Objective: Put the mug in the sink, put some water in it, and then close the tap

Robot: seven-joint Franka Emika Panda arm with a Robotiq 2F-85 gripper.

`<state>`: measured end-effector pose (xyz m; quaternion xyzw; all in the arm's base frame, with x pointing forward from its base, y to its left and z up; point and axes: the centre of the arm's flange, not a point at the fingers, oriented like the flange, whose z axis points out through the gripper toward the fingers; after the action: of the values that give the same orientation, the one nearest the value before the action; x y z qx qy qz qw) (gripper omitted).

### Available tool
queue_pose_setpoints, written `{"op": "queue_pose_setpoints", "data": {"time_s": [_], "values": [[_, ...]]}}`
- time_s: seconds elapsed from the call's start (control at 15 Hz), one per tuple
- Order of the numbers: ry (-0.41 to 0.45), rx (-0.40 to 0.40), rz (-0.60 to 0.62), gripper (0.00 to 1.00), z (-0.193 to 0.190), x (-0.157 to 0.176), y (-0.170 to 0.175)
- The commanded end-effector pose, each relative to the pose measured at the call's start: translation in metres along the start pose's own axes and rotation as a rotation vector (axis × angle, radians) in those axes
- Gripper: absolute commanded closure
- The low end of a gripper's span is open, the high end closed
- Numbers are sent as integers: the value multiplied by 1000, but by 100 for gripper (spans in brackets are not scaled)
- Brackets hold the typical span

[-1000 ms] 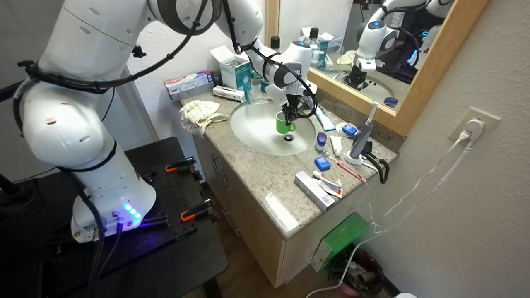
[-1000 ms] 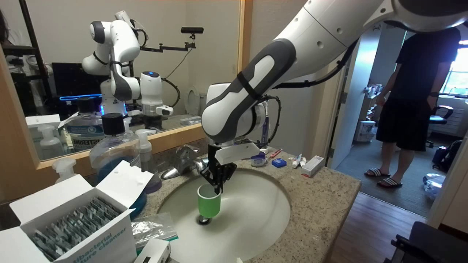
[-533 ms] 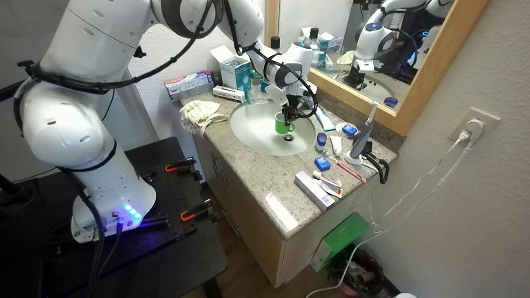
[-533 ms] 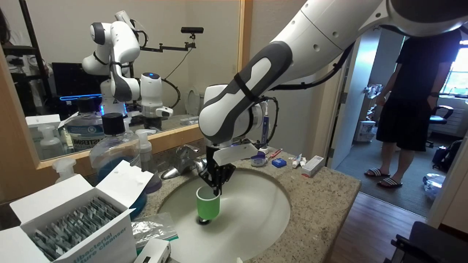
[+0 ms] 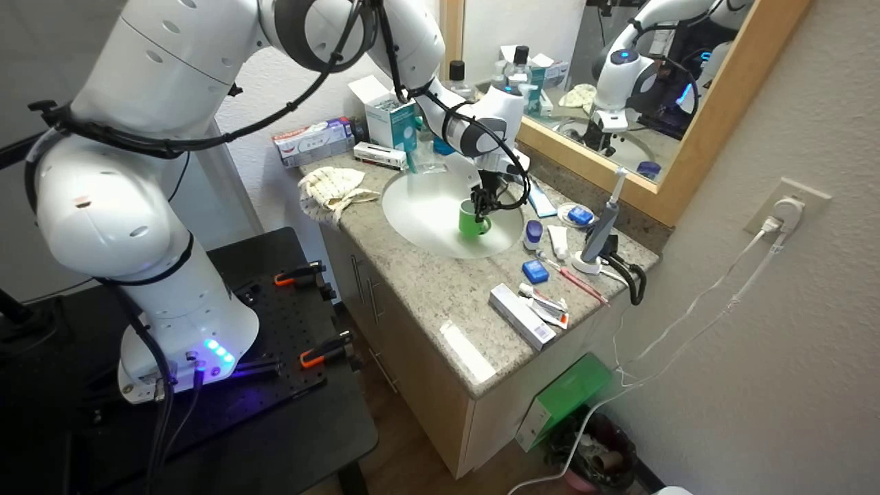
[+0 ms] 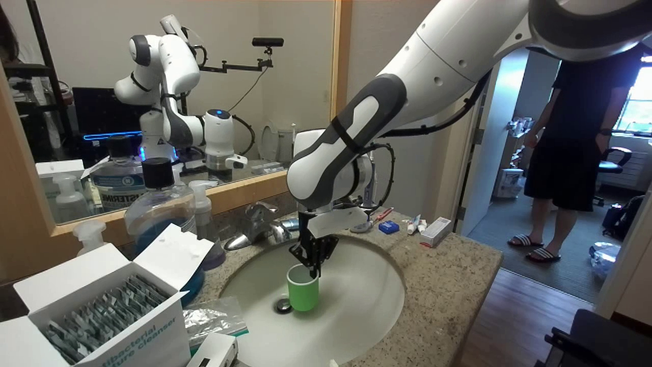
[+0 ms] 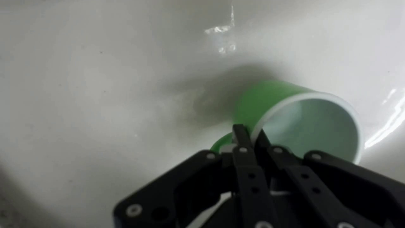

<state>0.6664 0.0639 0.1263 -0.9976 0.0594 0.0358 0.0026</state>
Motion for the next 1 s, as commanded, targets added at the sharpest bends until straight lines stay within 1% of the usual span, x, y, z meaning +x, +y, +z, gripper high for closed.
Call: {"op": "queue_pose_setpoints", "data": {"time_s": [0.0,0.27,0.67,0.93], "values": [[-18,-8,32,98,8,1,15],[-24,-18,25,98,14,4,10],[-11,-9,-2,98,9,11,-15],[-3,1,-5,98,9,13,-18]]}}
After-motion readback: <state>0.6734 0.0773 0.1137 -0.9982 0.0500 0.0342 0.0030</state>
